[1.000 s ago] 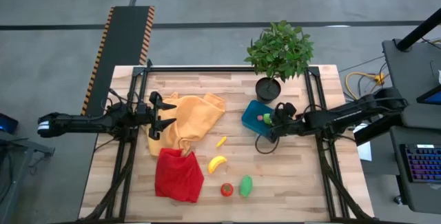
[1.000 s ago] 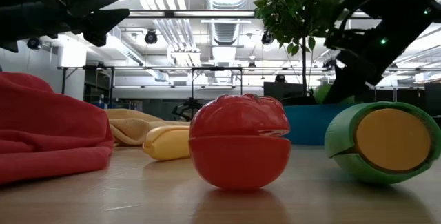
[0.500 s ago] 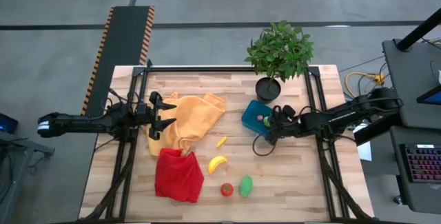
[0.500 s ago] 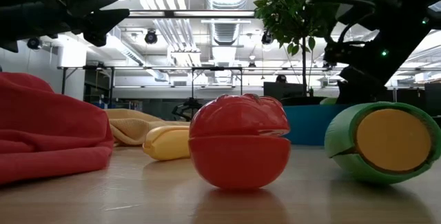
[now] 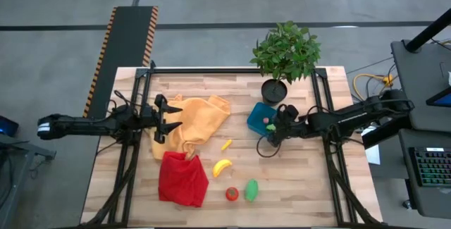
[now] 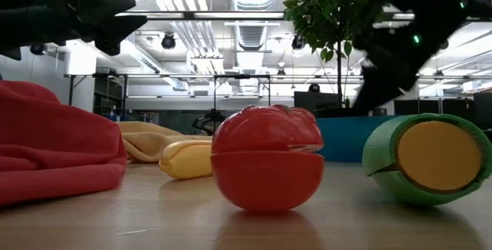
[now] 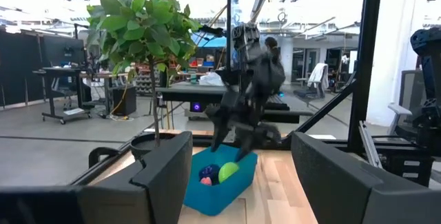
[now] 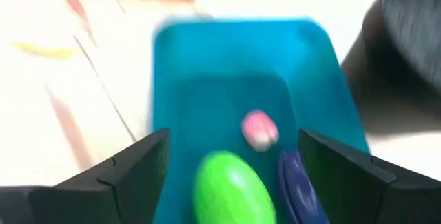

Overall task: Pick and placing Produce into tupperware
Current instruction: Put the small corn into the blue bin

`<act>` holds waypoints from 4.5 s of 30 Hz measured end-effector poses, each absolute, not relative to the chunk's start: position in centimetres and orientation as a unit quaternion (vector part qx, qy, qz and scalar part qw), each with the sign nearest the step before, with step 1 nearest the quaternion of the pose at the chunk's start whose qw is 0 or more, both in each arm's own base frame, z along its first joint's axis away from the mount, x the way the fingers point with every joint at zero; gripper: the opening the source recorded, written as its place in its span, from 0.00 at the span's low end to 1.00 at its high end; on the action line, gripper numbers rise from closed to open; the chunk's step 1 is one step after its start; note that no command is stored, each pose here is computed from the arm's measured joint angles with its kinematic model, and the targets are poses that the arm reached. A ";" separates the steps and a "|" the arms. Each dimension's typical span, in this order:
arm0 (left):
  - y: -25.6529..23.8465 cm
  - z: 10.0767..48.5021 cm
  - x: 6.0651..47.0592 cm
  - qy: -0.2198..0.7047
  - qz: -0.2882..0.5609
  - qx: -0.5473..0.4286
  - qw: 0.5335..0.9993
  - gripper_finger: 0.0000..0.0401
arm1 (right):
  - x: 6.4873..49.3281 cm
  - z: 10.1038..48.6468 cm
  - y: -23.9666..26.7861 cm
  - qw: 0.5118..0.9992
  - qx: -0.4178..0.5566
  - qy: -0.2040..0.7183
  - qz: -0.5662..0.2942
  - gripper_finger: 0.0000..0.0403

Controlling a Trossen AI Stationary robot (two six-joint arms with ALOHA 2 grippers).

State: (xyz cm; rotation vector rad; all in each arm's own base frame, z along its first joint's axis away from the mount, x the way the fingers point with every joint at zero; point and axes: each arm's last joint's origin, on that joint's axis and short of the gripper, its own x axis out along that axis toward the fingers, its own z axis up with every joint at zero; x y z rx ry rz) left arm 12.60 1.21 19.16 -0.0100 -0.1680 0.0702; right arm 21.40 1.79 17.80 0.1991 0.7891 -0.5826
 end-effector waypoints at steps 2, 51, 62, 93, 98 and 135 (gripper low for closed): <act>1.2 19.1 12.6 -0.081 0.035 -0.005 0.996 0.59 | 21.8 19.4 2.0 0.891 0.101 0.352 -0.267 0.76; 2.1 24.4 22.4 0.116 0.032 -0.034 0.992 0.59 | 22.5 26.1 9.2 0.996 -0.049 0.062 -0.051 0.67; 1.3 25.9 29.3 0.273 0.024 -0.097 0.957 0.59 | 19.5 29.1 7.8 0.996 -0.053 0.021 -0.062 0.66; -2.8 19.5 38.9 0.441 0.228 -0.234 0.836 0.58 | 18.8 28.2 7.2 0.990 -0.077 0.065 -0.099 0.63; -2.8 18.6 38.5 0.472 0.247 -0.235 0.813 0.58 | 18.8 28.2 7.2 0.990 -0.078 0.066 -0.099 0.63; -4.6 15.2 39.0 0.492 0.258 -0.258 0.791 0.58 | 18.8 27.8 7.2 0.988 -0.086 0.080 -0.099 0.61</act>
